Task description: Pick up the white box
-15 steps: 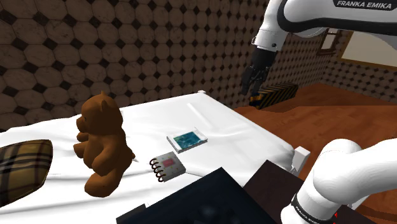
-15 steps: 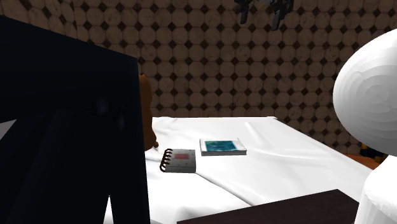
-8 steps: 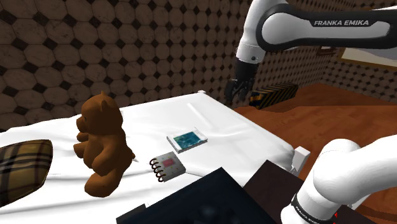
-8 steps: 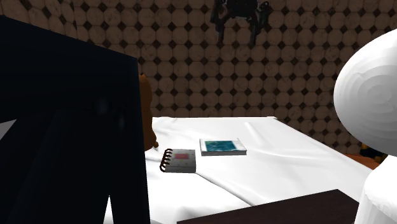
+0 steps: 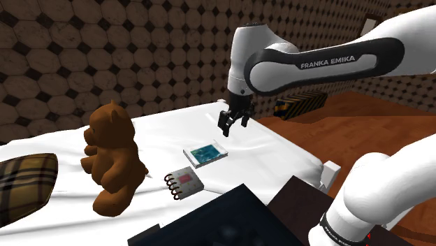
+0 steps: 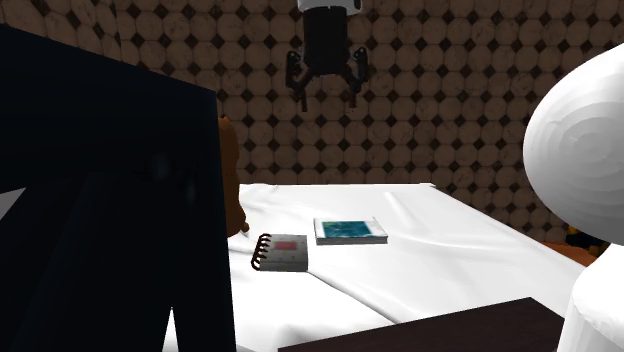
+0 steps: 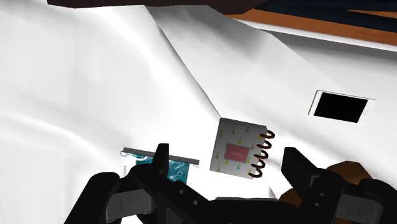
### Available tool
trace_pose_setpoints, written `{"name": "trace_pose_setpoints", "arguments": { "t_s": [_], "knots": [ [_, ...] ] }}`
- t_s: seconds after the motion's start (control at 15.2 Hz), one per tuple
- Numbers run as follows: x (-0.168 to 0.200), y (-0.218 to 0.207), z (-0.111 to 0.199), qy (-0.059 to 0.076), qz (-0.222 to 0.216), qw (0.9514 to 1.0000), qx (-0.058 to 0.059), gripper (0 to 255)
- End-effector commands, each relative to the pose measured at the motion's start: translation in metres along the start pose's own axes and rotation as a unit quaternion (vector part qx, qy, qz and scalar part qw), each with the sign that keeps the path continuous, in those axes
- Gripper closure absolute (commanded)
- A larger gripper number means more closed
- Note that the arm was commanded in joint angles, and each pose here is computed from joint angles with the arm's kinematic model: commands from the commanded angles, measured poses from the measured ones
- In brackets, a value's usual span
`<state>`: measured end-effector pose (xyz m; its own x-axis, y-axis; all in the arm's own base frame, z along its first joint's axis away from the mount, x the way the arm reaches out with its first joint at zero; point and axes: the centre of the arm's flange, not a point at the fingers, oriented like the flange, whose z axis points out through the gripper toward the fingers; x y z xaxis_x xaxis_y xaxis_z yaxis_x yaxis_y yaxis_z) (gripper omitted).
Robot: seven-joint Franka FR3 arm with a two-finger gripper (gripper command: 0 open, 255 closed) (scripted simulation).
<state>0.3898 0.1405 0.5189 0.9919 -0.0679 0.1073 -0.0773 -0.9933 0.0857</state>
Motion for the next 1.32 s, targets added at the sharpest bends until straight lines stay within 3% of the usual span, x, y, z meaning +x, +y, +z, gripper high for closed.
{"name": "trace_pose_setpoints", "arguments": {
  "t_s": [0.0, 0.59, 1.25],
  "knots": [
    [0.009, -0.020, 0.019, 0.002, 0.005, 0.9999, -0.016, 0],
    [0.049, -0.111, 0.109, 0.008, 0.025, 0.9957, -0.088, 0],
    [0.099, -0.194, 0.223, 0.015, 0.046, 0.9845, -0.168, 0]
  ]
}}
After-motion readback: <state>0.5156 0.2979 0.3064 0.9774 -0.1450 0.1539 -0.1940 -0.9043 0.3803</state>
